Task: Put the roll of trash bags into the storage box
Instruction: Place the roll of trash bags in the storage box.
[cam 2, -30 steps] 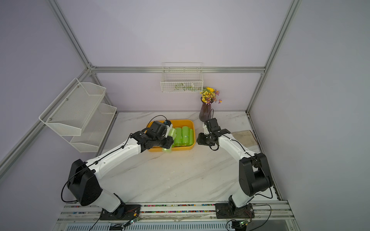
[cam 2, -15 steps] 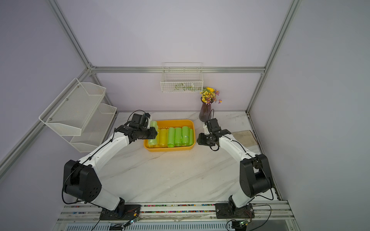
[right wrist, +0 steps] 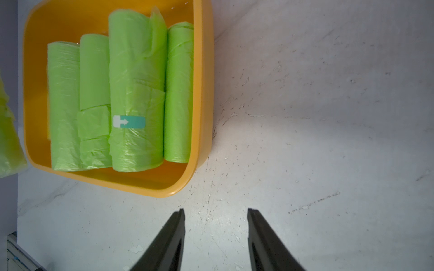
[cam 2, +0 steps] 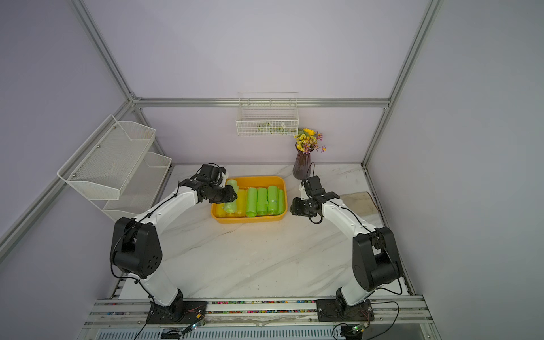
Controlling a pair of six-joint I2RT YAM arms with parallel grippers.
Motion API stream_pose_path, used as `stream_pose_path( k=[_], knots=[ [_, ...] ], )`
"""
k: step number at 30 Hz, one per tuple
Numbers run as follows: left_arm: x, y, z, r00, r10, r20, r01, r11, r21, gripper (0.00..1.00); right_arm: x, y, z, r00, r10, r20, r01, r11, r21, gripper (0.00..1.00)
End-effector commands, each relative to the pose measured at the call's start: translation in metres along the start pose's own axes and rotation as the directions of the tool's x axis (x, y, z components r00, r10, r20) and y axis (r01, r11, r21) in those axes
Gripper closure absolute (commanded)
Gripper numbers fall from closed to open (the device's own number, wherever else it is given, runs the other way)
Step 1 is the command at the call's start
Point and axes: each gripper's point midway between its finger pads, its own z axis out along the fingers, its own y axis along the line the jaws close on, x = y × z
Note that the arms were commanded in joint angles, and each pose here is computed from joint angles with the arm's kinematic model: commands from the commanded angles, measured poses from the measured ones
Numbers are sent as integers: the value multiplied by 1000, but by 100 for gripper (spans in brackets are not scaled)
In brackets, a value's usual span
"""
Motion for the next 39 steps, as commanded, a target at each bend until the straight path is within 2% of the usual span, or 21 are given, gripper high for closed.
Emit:
stream_pose_path(
  k=[1,16,24,27,39],
  knots=[
    [-31,-20,-9,996,-1,86,-6,996,86,59,-5,-1,-6,1000,2,29,-2,1000,2,51],
    [-21,-23,33,999,-39,-5,39,989,144,59,-2,-2,-4,1000,7,22,-7,1000,3,51],
    [-17,-27,42,998,-62,-24,66,982,176,59,-2,-1,-4,1000,9,23,-9,1000,-3,52],
    [-15,-27,44,997,-72,-32,76,981,179,54,-2,-1,-4,1000,9,23,-9,1000,-2,51],
    [-6,-26,48,996,-80,-46,87,980,180,50,-2,-3,-4,1000,8,26,-8,1000,6,52]
  ],
)
